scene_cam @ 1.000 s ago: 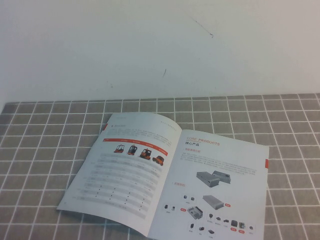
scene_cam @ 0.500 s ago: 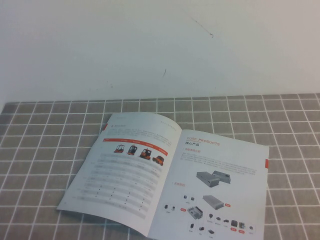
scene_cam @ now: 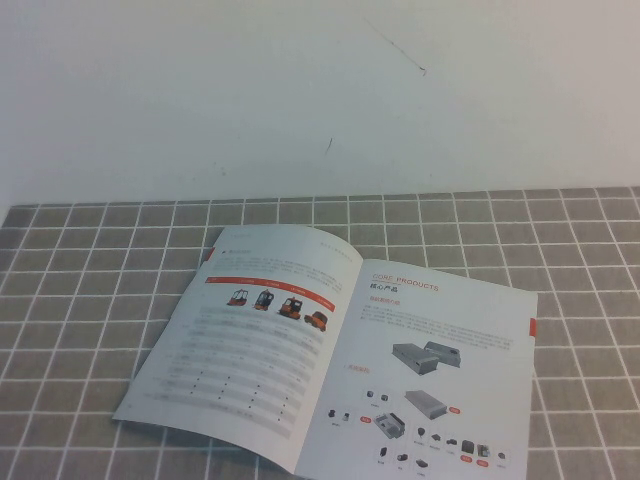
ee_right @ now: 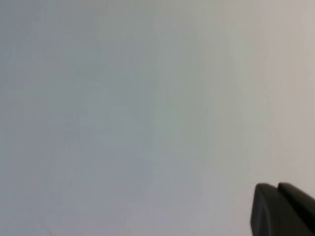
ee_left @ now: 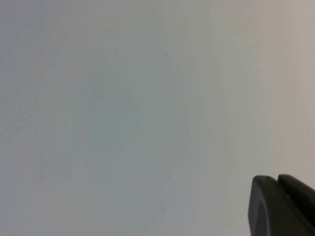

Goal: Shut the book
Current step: 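Close the open booklet and leave it lying on the table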

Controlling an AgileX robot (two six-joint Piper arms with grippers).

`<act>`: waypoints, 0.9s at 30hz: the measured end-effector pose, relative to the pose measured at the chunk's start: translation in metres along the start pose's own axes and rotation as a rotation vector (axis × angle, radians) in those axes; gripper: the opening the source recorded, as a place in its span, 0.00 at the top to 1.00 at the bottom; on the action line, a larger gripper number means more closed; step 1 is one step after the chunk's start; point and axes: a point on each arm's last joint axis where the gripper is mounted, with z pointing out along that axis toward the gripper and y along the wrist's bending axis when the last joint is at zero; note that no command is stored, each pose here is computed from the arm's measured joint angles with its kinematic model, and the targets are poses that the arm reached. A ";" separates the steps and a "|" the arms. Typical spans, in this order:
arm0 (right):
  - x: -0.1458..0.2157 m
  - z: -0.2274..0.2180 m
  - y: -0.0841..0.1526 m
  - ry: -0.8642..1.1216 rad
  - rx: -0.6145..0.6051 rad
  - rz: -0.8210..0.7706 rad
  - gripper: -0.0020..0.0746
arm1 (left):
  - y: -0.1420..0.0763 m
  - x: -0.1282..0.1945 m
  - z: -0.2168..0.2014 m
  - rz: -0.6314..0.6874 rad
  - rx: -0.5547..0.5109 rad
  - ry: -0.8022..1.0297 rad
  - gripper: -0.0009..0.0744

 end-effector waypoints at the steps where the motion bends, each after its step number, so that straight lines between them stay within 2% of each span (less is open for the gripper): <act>1: -0.004 0.000 0.000 -0.041 0.000 0.000 0.98 | 0.000 -0.002 0.000 0.000 0.002 -0.020 0.99; 6: -0.013 -0.001 0.000 -0.148 0.001 -0.006 0.98 | -0.001 -0.005 0.000 0.002 0.006 -0.059 0.99; 11: -0.014 0.000 0.000 -0.125 0.002 -0.006 0.98 | 0.002 -0.005 0.000 -0.046 -0.024 -0.052 0.99; 15: -0.025 0.009 -0.004 0.044 0.012 -0.017 0.98 | 0.004 -0.002 0.006 -0.068 -0.044 0.137 0.99; 22: -0.077 0.030 -0.013 0.356 0.031 -0.004 0.98 | 0.005 -0.047 0.031 -0.070 -0.059 0.333 0.99; 27: -0.090 0.066 -0.013 0.609 -0.002 0.047 0.98 | 0.006 -0.052 0.062 -0.096 -0.073 0.596 0.99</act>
